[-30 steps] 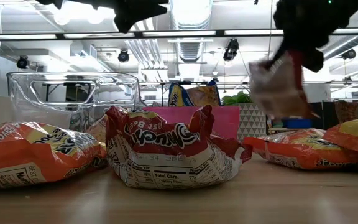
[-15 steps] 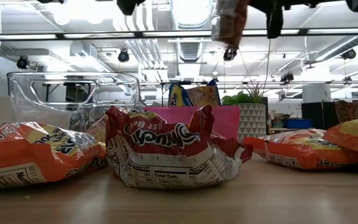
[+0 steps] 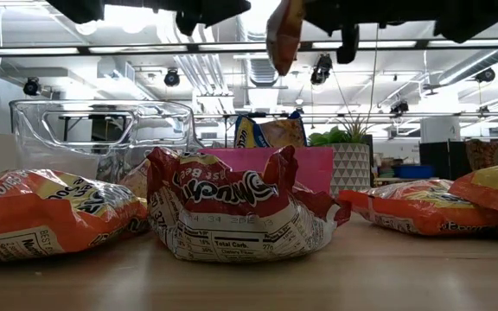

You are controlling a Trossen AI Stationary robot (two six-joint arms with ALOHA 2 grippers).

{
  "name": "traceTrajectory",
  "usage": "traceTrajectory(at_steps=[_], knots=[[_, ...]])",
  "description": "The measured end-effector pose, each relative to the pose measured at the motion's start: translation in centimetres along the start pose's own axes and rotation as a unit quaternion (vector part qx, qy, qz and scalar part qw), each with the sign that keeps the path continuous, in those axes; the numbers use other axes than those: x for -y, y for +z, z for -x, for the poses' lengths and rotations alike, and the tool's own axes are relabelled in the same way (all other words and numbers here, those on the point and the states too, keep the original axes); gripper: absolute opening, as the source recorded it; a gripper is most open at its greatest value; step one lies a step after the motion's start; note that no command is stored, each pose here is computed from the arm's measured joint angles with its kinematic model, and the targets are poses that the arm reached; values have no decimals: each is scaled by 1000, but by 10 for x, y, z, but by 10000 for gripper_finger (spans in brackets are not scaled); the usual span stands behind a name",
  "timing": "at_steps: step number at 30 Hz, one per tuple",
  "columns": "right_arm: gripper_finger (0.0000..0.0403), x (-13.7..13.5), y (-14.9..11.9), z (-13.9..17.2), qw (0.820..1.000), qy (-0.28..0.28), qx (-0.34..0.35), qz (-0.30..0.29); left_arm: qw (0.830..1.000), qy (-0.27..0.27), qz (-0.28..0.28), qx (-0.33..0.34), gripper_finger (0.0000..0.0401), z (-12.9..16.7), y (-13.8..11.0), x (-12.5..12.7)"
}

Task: Sort Maruchan noodles
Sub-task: Put the red noodle pack into the transparent bin

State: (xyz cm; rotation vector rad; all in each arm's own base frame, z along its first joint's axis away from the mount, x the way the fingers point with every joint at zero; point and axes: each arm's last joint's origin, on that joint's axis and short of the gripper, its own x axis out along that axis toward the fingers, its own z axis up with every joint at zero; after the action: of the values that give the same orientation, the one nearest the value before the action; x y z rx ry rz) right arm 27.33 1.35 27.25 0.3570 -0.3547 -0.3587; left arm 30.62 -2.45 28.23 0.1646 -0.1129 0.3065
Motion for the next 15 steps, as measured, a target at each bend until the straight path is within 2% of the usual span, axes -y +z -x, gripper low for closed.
traceTrajectory(at_steps=[4,8,15], knots=[[13,0,-2,-11,1000,-7,1,9,999,32,-1,-11,274,-5,-10,2],[13,-3,-4,-23,1000,-9,4,23,999,37,-7,-22,274,-10,-21,6],[13,-9,-5,-40,999,-14,13,31,993,90,-56,-44,274,-15,-27,11]])
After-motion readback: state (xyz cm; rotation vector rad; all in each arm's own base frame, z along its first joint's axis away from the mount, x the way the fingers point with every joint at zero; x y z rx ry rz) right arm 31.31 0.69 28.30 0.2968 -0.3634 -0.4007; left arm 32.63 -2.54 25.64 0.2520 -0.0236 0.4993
